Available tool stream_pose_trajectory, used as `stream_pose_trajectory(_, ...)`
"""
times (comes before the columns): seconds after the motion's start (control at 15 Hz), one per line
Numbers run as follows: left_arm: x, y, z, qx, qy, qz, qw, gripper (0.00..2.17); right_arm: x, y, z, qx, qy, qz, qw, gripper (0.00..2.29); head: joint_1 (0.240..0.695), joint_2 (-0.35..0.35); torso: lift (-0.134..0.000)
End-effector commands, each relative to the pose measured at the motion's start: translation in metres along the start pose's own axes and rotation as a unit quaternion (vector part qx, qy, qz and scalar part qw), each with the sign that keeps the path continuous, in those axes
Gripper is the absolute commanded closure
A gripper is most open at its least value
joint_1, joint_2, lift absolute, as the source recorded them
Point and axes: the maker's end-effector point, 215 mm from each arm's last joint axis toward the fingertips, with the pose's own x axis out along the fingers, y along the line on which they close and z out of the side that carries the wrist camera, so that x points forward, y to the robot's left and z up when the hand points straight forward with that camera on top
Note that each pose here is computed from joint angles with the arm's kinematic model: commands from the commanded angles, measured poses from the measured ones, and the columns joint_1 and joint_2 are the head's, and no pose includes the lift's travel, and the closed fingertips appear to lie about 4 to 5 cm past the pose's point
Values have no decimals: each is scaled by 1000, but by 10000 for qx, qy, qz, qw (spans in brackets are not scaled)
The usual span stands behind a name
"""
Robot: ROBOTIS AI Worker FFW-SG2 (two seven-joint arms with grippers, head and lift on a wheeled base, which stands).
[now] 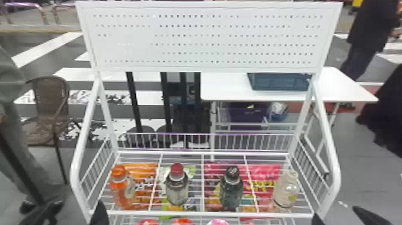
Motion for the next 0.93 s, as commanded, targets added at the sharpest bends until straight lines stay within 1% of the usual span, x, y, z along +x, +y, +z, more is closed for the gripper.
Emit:
stream_pose_trajectory(0.0, 1, 0, 1, -1, -16, -10, 10000, 90, -1, 0, 0, -6, -5, -9, 10000, 147, 499, 0, 0)
stream_pose_trajectory(0.47, 1, -1, 4, 3, -39, -18, 10000, 90, -2, 1, 0, 12, 15, 0, 10000, 147, 499, 0, 0)
stream_pose_trajectory(0.6, 1, 0, -3, 0, 15, -12, 10000, 90, -3, 2, 0, 13, 15, 5, 10000, 147, 499, 0, 0)
stream_pose_trajectory(0.87, 5, -9, -47, -102, 289, -78, 9995, 93, -4, 1, -2, 6, 31, 3, 10000, 147, 499, 0, 0)
